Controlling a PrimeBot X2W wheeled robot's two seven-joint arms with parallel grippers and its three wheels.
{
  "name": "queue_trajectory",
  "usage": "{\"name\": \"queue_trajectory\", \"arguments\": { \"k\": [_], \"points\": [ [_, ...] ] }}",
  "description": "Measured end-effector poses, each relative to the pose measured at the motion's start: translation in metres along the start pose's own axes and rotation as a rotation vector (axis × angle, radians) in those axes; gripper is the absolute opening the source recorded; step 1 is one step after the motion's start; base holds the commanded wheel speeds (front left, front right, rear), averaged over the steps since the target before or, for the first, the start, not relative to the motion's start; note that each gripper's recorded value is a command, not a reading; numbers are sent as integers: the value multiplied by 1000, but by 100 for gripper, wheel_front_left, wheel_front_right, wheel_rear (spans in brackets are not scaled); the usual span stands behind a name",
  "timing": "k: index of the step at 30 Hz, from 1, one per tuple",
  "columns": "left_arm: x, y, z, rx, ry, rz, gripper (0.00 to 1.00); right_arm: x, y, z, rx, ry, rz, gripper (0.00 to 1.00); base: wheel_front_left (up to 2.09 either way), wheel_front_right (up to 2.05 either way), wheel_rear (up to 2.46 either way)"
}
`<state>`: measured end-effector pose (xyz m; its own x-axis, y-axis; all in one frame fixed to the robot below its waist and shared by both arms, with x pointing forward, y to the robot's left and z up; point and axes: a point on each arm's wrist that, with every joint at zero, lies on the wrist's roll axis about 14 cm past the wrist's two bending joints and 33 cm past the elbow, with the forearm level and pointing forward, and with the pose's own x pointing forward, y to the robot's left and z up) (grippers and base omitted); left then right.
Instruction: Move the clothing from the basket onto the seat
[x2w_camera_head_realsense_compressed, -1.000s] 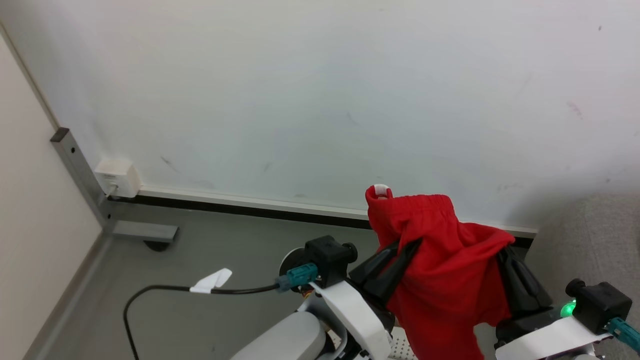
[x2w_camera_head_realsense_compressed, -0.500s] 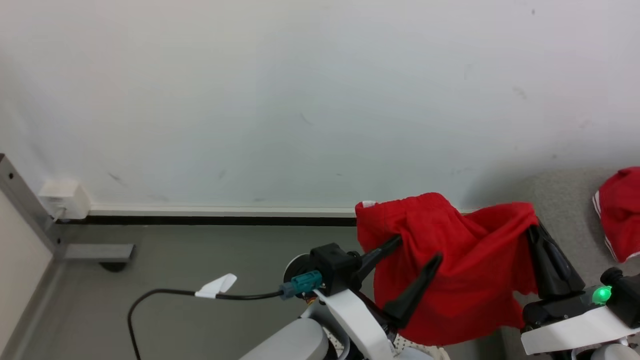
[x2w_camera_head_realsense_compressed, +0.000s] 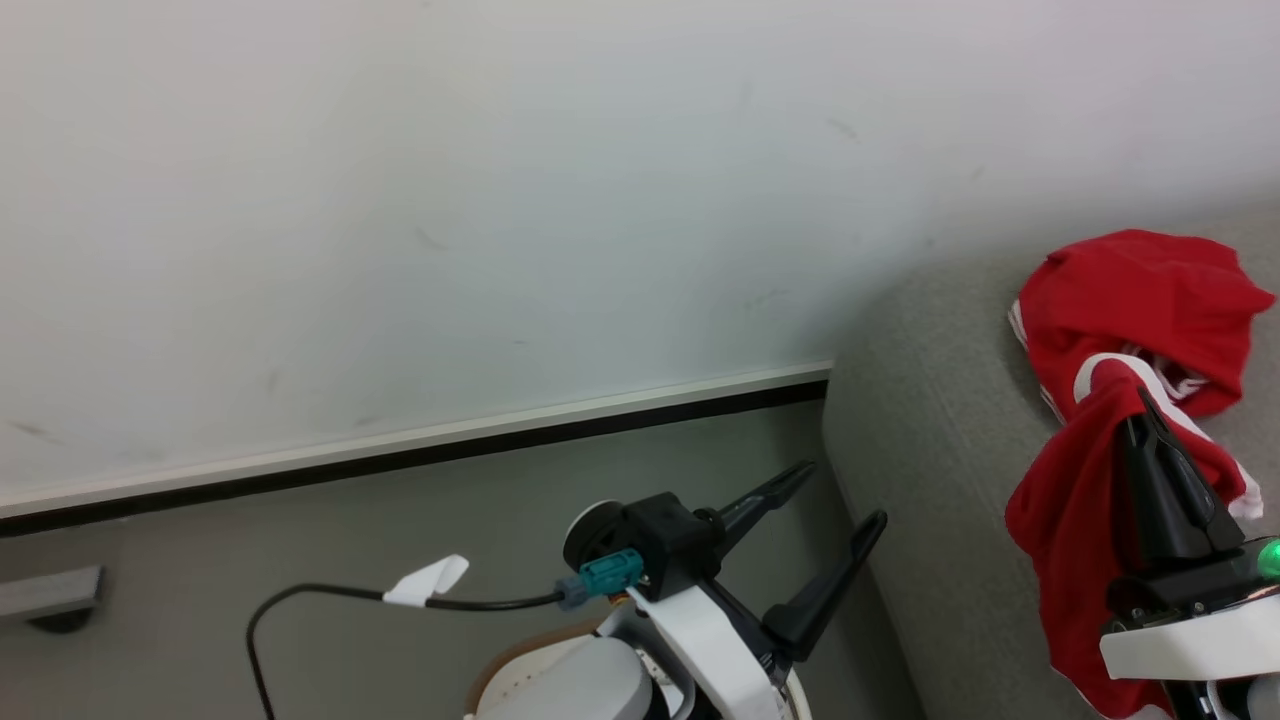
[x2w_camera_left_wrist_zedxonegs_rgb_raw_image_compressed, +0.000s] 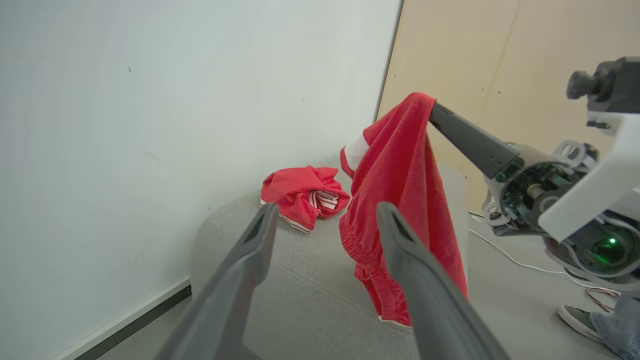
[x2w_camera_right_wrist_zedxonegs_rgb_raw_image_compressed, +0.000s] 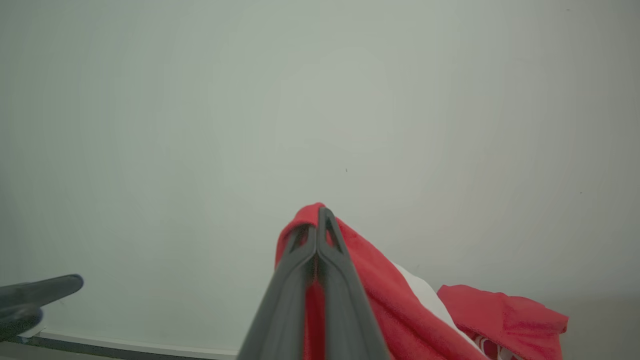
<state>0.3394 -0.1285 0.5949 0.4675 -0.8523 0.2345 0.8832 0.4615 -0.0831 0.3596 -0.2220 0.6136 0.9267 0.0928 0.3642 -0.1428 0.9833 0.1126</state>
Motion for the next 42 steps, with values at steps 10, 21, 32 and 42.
{"name": "queue_trajectory", "arguments": {
  "k": [10,21,32,42],
  "points": [
    [27,-36,-17,-16,17,-157,100,-46,-53,26,-87,-26,-179,0,0,0,0],
    [36,-36,-36,-45,44,-182,100,-36,-69,64,48,-156,-226,0,0,0,0],
    [40,25,-70,-63,87,-113,100,33,-139,93,-96,-195,-276,0,0,0,0],
    [20,102,-114,-96,154,42,100,78,-235,66,-200,-127,-478,0,0,0,0]
  ]
}}
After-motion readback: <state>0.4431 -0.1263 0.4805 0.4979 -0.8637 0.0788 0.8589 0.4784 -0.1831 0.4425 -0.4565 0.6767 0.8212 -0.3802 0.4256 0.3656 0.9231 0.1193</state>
